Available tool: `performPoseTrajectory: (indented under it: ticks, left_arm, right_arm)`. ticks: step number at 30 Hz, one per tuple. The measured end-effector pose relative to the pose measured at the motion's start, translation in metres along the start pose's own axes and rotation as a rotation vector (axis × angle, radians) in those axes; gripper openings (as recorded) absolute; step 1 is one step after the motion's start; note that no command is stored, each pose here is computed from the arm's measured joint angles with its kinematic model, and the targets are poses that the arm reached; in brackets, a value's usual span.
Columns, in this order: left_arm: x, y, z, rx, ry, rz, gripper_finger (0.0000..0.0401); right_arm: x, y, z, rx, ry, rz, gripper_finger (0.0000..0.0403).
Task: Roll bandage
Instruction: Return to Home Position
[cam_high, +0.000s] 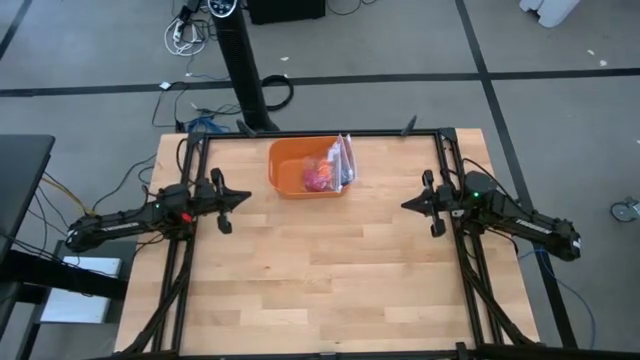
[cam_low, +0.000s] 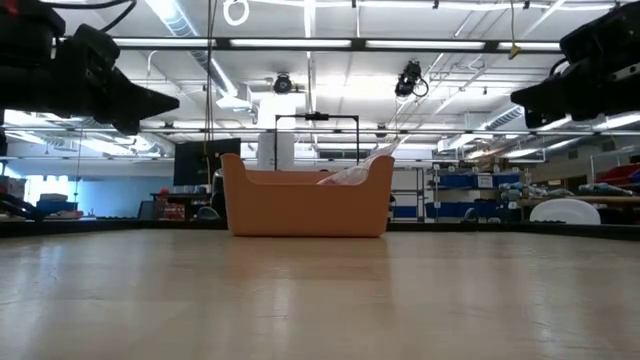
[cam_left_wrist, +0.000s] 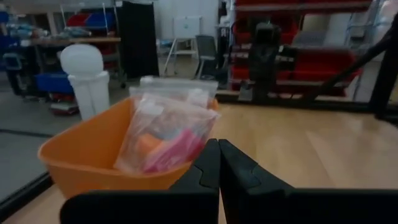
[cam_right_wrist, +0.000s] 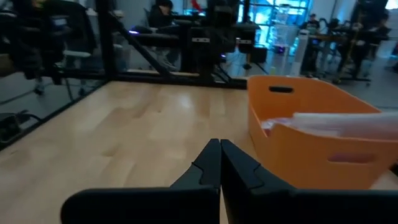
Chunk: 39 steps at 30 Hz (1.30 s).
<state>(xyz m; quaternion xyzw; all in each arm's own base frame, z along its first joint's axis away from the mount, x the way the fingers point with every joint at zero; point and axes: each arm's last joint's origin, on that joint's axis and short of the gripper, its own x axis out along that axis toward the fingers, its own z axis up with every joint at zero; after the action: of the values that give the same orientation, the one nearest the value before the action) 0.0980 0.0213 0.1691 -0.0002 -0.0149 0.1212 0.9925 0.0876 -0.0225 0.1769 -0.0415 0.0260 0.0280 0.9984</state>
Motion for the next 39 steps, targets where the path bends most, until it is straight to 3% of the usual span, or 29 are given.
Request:
performPoseTrajectory:
  ticks: [4, 14, 39]
  left_arm:
    - [-0.0001, 0.0006, -0.0055, -0.003, 0.057, 0.022, 0.0003]
    - [0.0, 0.0, -0.0032, 0.05, 0.033, 0.002, 0.0006]
    - [0.0, 0.0, -0.0041, 0.046, 0.042, 0.002, 0.0012]
  right_arm:
    - [-0.0003, -0.0019, -0.0014, 0.003, 0.017, -0.047, 0.0]
    - [-0.0009, -0.0049, -0.0039, 0.016, 0.047, -0.131, 0.0011]
    - [-0.0008, -0.0052, -0.0024, 0.097, 0.027, -0.135, 0.0007]
